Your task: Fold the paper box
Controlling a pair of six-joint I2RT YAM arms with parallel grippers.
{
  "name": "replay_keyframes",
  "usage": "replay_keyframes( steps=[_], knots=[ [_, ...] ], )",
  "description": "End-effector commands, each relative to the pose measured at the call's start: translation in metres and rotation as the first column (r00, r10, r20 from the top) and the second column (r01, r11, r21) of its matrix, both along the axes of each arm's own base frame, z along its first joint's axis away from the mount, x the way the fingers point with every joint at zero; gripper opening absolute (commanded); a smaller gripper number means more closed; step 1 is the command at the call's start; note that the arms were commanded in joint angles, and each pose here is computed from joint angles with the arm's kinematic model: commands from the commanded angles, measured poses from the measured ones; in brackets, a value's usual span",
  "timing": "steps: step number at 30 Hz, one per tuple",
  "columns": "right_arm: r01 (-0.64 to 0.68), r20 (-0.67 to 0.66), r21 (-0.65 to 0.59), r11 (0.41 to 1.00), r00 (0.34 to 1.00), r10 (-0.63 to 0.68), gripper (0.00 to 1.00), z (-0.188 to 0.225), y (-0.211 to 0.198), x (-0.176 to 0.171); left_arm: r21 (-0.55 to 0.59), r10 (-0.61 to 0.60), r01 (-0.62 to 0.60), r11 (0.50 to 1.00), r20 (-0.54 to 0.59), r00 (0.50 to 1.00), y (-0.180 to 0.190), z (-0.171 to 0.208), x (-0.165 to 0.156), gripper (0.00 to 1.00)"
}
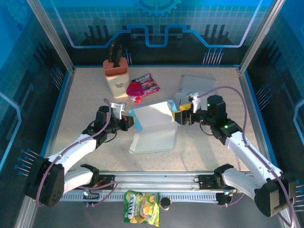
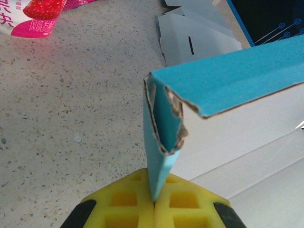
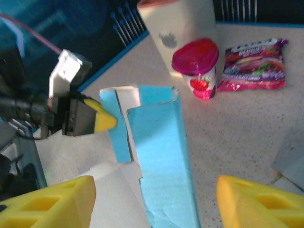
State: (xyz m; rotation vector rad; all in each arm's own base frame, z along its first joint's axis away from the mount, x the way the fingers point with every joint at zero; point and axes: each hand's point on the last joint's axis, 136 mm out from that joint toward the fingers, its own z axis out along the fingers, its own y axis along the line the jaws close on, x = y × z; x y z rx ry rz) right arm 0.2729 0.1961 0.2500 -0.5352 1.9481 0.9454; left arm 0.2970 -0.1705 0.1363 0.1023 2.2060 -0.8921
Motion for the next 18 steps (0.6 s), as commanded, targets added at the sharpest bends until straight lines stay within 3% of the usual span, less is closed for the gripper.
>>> replay_keyframes(
  steps=[1,7,18],
  knots=[
    [-0.072,-0.027,0.14,0.987,0.997,0.076,0.7,0.02,-0.001,-0.009,-0.032,0.002,-0.001,0.999,0.03,1.0,-0.001,0.018,0.008,0.0],
    [-0.067,-0.074,0.162,0.984,0.994,0.08,0.57,0.006,-0.007,0.01,-0.064,-0.005,0.008,0.998,0.038,0.999,-0.003,0.025,0.011,0.0],
    [-0.111,-0.075,0.141,0.984,0.99,0.122,0.5,-0.009,0.002,0.024,-0.08,-0.025,0.027,0.996,0.031,0.999,-0.004,0.027,0.016,0.0]
  ],
)
